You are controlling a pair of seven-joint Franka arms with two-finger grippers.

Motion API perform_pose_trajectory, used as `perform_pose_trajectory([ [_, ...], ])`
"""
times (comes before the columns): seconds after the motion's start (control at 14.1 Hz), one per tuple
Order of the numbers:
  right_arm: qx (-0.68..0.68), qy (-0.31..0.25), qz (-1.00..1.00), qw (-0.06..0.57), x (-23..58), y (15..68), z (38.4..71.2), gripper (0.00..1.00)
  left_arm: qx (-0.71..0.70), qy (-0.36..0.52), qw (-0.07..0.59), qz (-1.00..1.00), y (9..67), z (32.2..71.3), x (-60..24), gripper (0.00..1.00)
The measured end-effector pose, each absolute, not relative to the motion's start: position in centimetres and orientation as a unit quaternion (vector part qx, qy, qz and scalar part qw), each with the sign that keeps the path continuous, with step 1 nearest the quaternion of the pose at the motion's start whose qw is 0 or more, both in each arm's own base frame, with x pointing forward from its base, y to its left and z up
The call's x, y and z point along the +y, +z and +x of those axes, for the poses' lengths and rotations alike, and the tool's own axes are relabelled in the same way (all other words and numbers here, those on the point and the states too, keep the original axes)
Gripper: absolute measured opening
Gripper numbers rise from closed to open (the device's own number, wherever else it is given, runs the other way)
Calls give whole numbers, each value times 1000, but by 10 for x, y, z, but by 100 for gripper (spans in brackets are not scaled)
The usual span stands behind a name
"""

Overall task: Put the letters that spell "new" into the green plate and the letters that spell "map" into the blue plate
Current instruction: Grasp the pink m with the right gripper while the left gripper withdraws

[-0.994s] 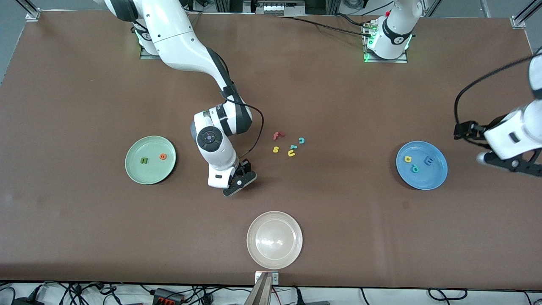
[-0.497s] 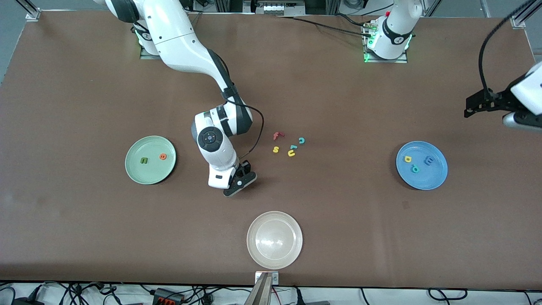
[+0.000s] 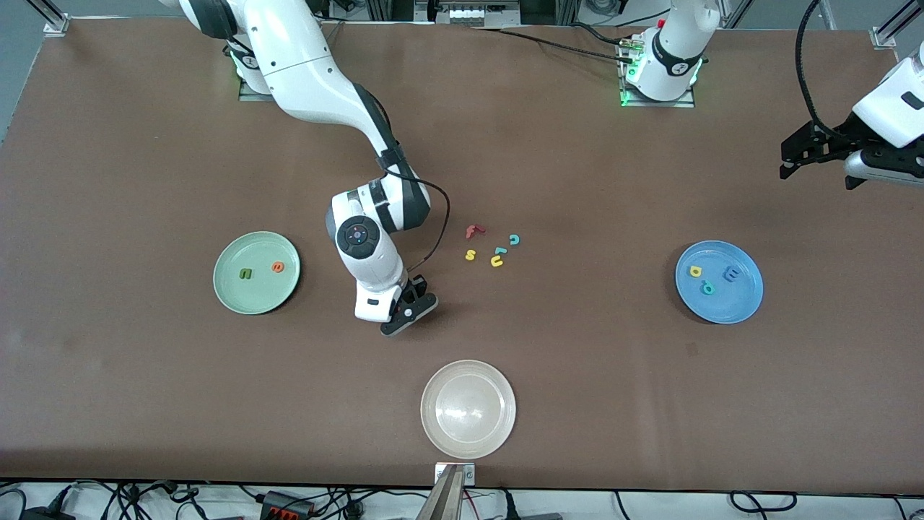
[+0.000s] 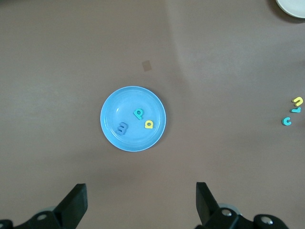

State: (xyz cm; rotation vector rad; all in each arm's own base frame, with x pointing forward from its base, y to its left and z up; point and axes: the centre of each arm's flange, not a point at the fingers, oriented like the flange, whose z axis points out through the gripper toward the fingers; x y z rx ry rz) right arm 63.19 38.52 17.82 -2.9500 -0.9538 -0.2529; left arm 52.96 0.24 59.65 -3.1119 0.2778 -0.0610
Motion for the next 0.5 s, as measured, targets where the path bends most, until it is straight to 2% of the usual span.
perform_pose_trajectory([
  [0.07,-307,-82,-948,15,385,179,632,28,87,-18,8,-996,595,530,4,100],
  [0.28,-307,-80,-948,15,385,179,632,27,84,0,7,-996,599,537,3,100],
  [0.5,-301,-56,-952,5,371,189,639,27,89,10,6,-996,602,547,-6,100],
])
